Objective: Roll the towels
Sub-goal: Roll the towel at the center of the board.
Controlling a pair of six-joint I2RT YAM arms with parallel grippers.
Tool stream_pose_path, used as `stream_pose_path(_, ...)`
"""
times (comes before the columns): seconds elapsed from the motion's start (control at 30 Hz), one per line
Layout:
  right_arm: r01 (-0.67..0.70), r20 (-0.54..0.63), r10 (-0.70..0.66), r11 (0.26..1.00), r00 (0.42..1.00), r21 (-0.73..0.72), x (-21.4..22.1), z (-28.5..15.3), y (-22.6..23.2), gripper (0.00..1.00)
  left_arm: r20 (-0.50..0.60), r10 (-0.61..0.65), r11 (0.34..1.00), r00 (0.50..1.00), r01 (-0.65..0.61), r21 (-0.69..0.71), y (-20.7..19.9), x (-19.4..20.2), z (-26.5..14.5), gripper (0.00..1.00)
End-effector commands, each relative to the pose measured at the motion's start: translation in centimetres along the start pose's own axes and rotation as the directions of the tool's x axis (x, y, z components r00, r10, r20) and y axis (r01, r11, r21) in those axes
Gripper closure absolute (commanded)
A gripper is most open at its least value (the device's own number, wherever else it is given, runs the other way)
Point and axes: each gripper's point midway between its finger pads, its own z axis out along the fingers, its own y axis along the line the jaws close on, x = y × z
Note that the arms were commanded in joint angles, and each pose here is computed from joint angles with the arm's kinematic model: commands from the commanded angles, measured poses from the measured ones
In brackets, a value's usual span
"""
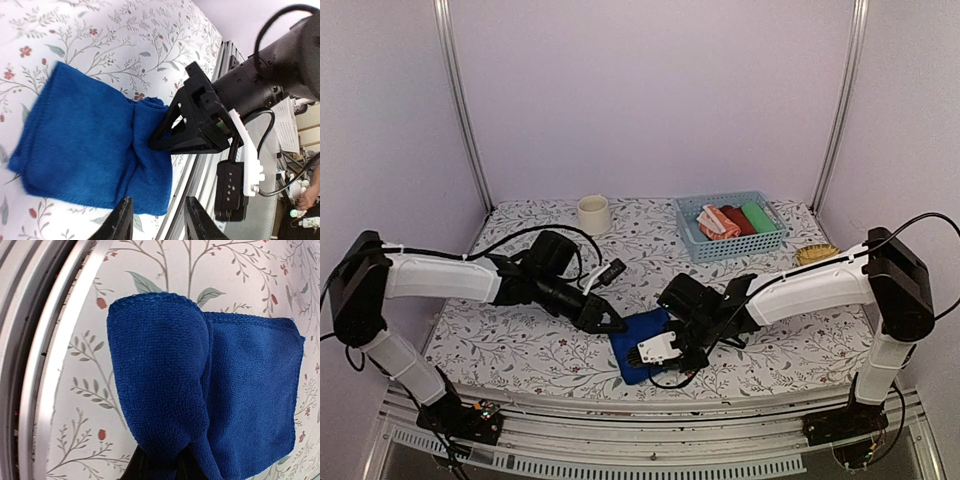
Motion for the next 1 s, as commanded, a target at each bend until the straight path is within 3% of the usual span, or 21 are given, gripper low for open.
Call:
stream_pose_path(0.0,-0.219,-0.211,0.147,0.902,0.966,-0.371,3.7,-1.0,9.1,0.94,0.082,0.147,0.982,0.986,-0.135,-0.135,-1.3,1.5,-2.4,0.63)
stream_pose_path(0.17,-0.337,-0.240,0.243,0.776,0.940,-0.534,2.3,-0.8,9.5,0.93,0.135,0.396,0.888,0.908,-0.342,-0.308,-4.8,4.0,-3.9,0.58)
stream_pose_path(0.3,-0.440,-0.320,0.302,0.662,0.898,-0.607,2.9,0.3,8.2,0.93,0.147,0.447,0.864,0.882,-0.384,-0.325,-7.5,6.3,-4.1,0.58)
stream_pose_path(0.43,-0.497,-0.355,0.349,0.565,0.867,-0.659,3.6,1.3,6.8,0.92,0.087,0.496,0.824,0.864,-0.437,-0.360,-7.7,8.5,-2.7,0.57)
stream_pose_path(0.53,-0.507,-0.372,0.349,0.507,0.860,-0.697,3.9,2.5,6.8,0.92,0.002,0.570,0.753,0.822,-0.521,-0.402,-8.0,8.5,-0.8,0.53)
stream_pose_path(0.8,-0.538,-0.407,0.355,0.484,0.841,-0.690,4.6,4.2,6.6,0.91,-0.329,0.720,0.413,0.611,-0.758,-0.504,-6.2,5.8,4.8,0.49)
stream_pose_path(0.9,-0.546,-0.411,0.364,0.482,0.836,-0.685,4.7,4.2,6.8,0.91,-0.405,0.715,0.365,0.570,-0.799,-0.478,-4.7,6.2,5.8,0.49)
stream_pose_path(0.97,-0.547,-0.407,0.369,0.486,0.836,-0.682,4.6,4.1,6.8,0.90,-0.411,0.713,0.381,0.568,-0.806,-0.454,-4.3,6.3,6.2,0.49)
